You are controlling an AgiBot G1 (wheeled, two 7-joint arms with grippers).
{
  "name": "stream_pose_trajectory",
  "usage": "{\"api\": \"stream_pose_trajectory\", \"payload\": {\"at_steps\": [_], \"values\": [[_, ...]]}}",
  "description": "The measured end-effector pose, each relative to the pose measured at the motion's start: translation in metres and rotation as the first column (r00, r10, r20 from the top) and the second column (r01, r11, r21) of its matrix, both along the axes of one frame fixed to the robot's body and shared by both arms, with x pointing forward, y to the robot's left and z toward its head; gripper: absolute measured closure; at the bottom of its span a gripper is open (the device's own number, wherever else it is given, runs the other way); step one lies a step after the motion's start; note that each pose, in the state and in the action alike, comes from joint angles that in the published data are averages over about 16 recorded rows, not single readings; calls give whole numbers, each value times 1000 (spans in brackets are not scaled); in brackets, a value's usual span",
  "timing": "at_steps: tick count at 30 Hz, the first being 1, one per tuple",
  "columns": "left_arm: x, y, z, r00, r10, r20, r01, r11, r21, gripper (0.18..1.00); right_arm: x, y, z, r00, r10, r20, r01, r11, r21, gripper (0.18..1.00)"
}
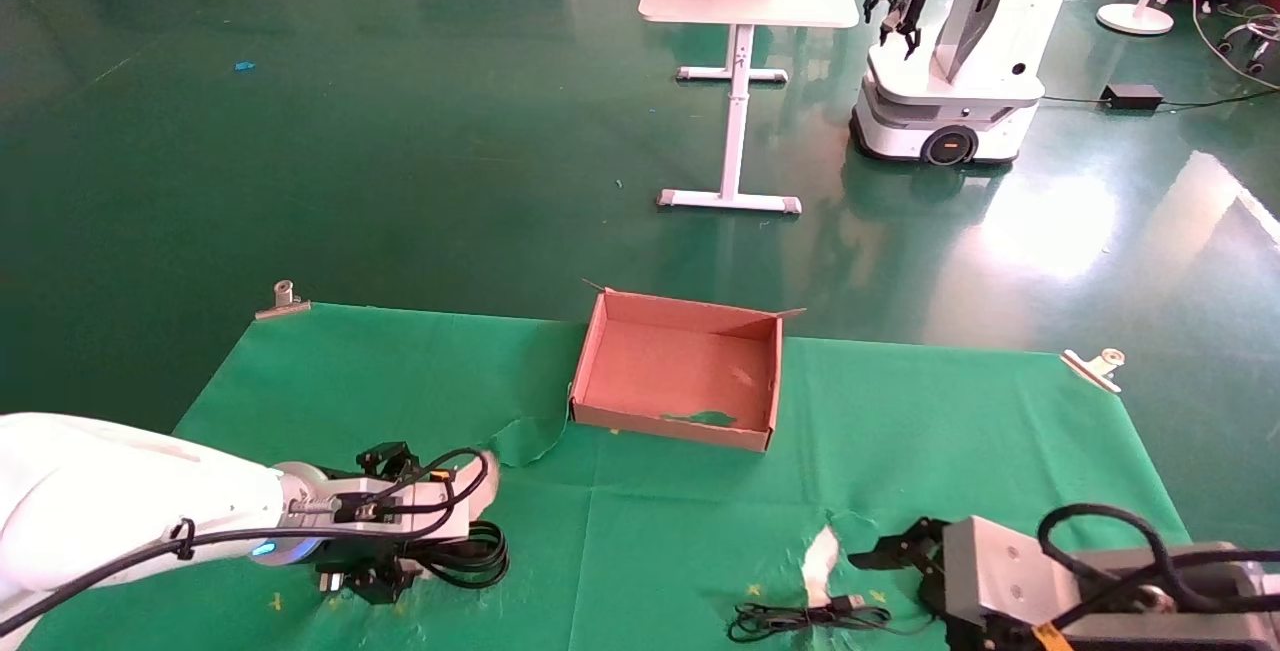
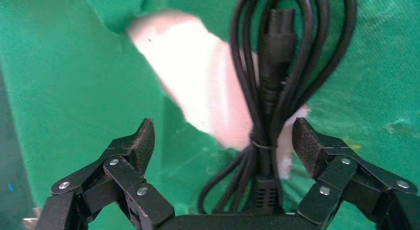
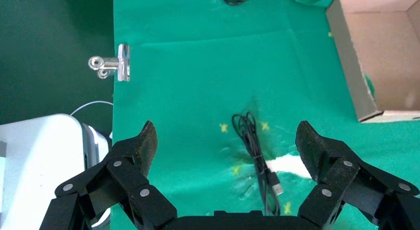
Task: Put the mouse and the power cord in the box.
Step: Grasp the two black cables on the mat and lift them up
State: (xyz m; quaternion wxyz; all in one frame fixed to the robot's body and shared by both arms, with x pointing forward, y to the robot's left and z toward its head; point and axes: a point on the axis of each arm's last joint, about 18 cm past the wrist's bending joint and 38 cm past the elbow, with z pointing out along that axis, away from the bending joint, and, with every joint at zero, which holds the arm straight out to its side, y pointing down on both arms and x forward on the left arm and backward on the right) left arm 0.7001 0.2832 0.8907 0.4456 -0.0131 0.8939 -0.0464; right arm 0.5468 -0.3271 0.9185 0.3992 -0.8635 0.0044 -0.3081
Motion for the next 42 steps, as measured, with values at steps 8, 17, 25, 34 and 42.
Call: {"api": "stream_pose_trajectory", "payload": {"at_steps": [8, 17, 25, 34, 42], "values": [[1, 1, -2, 1000, 4, -5, -4, 1000, -2, 184, 32, 8, -16, 999, -38, 16, 40, 991, -130, 178], [2, 1, -2, 1000, 3, -6, -3, 1000, -2, 184, 90, 37, -30, 996, -62, 65, 80, 941, -330, 178], [2, 1, -2, 1000, 3, -6, -3, 1000, -2, 184, 124, 63, -36, 995, -64, 79, 91, 908, -410, 178], [2, 1, -2, 1000, 3, -6, -3, 1000, -2, 184, 137, 73, -39, 993, -76, 85, 106, 895, -434, 178], [2, 1, -2, 1000, 3, -6, -3, 1000, -3, 204, 137, 73, -39, 993, -77, 86, 107, 895, -433, 191]]}}
